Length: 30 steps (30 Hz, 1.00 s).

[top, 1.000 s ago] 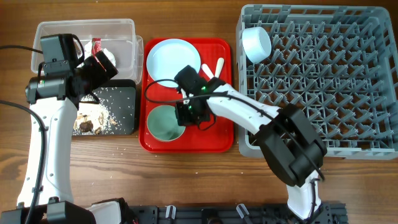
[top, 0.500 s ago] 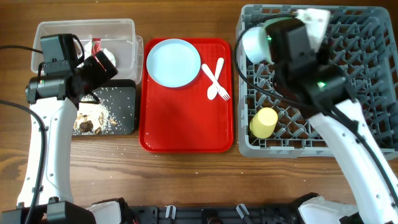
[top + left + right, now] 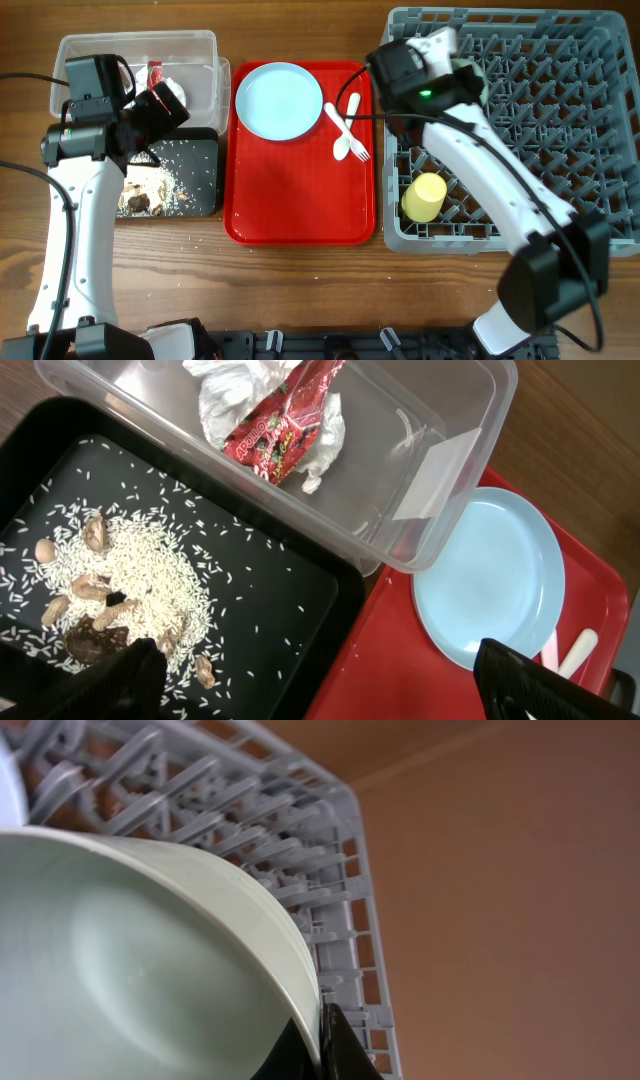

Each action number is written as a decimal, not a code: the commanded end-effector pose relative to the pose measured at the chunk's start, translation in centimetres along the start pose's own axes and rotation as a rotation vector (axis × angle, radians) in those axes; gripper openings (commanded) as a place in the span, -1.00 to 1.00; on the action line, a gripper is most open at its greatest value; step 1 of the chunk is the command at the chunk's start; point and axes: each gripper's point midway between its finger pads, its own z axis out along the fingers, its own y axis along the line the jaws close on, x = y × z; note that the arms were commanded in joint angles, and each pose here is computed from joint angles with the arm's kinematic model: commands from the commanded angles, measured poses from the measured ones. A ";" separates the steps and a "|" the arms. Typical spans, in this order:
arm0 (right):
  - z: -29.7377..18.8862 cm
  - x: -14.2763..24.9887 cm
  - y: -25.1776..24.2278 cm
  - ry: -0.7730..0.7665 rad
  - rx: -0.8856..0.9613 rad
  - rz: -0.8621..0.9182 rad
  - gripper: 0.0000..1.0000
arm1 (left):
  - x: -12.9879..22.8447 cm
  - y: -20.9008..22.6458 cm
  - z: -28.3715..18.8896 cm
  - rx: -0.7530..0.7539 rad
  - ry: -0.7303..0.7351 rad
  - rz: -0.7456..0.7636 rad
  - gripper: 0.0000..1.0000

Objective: Sort waste into correct bins and load items into the dishwasher rack
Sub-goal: 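Place the mint bowl in the rack with the right gripper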

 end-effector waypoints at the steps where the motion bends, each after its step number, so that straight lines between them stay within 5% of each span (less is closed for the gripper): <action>1: 0.3 0.0 1.2 0.004 0.051 -0.067 -0.91 | -0.2 0.3 0.2 -0.012 -0.004 0.001 1.00; 27: -0.7 1.0 5.8 -0.065 0.086 -0.240 -0.91 | -0.2 0.3 0.2 -0.012 -0.004 0.002 1.00; 30: -2.4 0.5 6.8 -0.108 0.073 -0.294 -0.74 | -0.2 0.3 0.2 -0.012 -0.004 0.001 1.00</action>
